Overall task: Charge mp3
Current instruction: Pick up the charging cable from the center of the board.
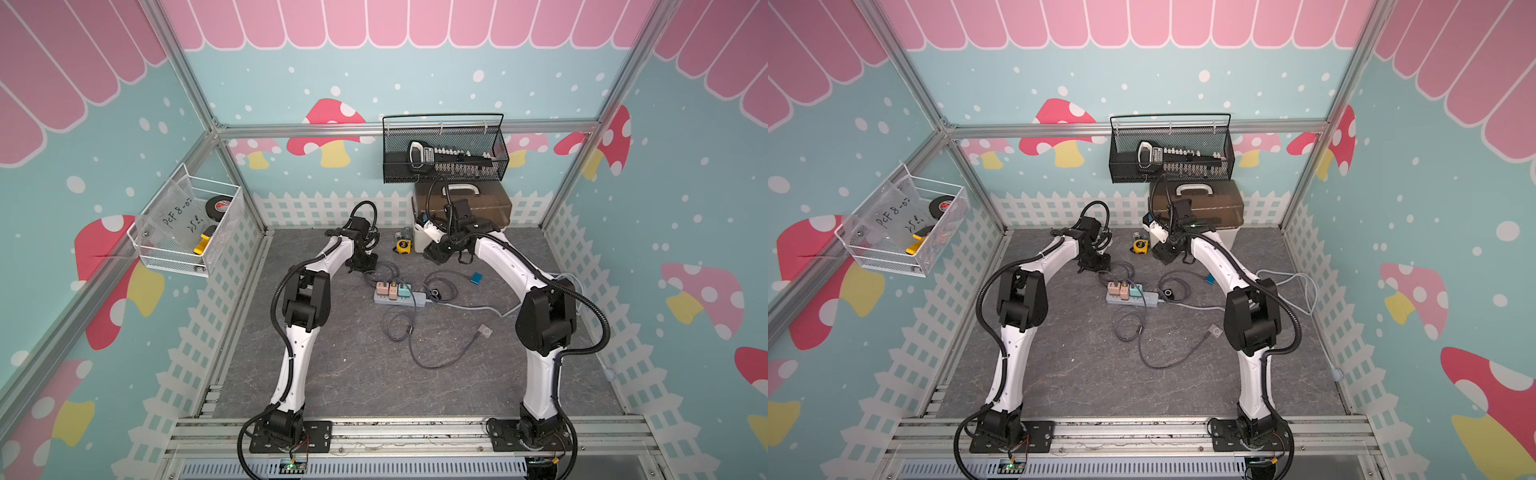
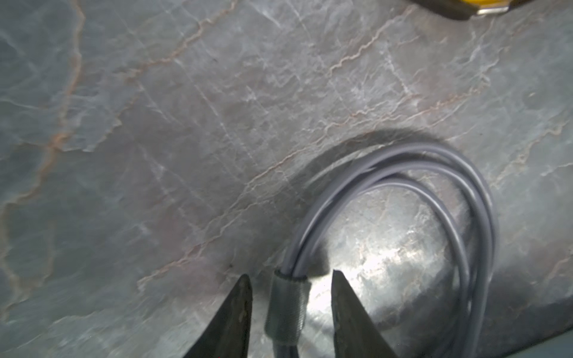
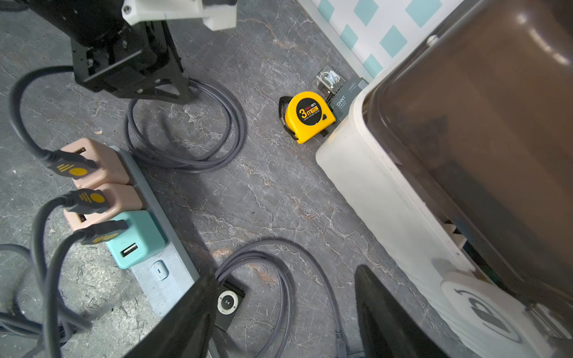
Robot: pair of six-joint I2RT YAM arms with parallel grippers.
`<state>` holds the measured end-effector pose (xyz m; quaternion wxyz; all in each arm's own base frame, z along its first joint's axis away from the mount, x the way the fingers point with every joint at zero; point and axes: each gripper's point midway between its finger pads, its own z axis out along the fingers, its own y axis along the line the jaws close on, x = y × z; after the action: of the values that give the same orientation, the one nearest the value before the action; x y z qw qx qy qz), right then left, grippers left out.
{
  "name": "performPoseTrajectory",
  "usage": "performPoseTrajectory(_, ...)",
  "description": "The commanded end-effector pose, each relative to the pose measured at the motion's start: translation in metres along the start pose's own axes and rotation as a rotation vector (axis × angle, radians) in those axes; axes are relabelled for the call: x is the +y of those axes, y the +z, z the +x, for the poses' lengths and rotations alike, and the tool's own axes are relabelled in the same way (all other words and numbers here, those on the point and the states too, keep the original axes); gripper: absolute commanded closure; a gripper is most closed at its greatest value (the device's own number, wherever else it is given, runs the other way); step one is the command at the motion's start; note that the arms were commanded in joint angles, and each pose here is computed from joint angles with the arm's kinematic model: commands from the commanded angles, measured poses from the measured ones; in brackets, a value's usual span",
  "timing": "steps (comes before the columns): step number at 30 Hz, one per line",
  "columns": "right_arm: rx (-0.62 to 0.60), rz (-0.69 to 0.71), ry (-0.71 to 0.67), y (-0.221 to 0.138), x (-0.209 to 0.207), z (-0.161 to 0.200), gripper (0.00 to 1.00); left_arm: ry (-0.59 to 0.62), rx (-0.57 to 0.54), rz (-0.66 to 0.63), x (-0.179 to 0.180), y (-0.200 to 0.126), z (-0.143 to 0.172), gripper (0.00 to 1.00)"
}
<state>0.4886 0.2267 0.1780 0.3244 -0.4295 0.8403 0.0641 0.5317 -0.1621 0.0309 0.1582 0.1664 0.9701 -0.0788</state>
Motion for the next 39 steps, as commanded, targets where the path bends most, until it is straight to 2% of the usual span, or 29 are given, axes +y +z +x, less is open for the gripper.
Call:
performPoseTrajectory(1, -0.005, -0.004, 0.007, -0.012, 0.002, 0.002, 0.32, 0.046, 0.041, -0.054, 0.003, 0.005, 0.005, 0.66)
performPoseTrajectory(2, -0.004, -0.005, 0.008, -0.012, 0.003, 0.003, 0.32, 0.048, 0.04, -0.058, 0.003, 0.005, 0.004, 0.75)
performPoseTrajectory(5, -0.011, -0.005, 0.011, -0.015, 0.004, 0.002, 0.32, 0.039, 0.013, -0.054, 0.001, 0.0, -0.004, 0.81)
performPoseTrajectory(6, -0.014, -0.003, 0.011, -0.016, 0.004, 0.002, 0.32, 0.036, -0.004, -0.046, 0.0, -0.004, -0.008, 0.87)
performPoseTrajectory(11, -0.043, 0.024, 0.006, -0.024, 0.002, -0.001, 0.32, 0.047, -0.192, -0.013, -0.014, -0.046, -0.046, 1.0)
performPoseTrajectory(15, -0.068, 0.054, 0.0, -0.028, -0.001, -0.002, 0.32, 0.069, -0.382, 0.017, -0.028, -0.094, -0.068, 1.0)
performPoseTrajectory(19, -0.107, 0.102, -0.001, -0.042, -0.007, -0.007, 0.32, 0.085, -0.556, 0.073, -0.045, -0.133, -0.072, 1.0)
performPoseTrajectory(26, -0.126, 0.108, -0.002, -0.049, -0.017, 0.004, 0.33, 0.114, -0.669, 0.153, -0.063, -0.161, -0.055, 1.0)
performPoseTrajectory(30, -0.178, 0.073, 0.001, -0.052, -0.018, 0.015, 0.33, 0.159, -0.747, 0.214, -0.078, -0.177, -0.045, 1.0)
performPoseTrajectory(39, -0.28, 0.011, -0.006, -0.029, -0.007, 0.029, 0.32, 0.267, -0.88, 0.343, -0.114, -0.213, -0.032, 1.0)
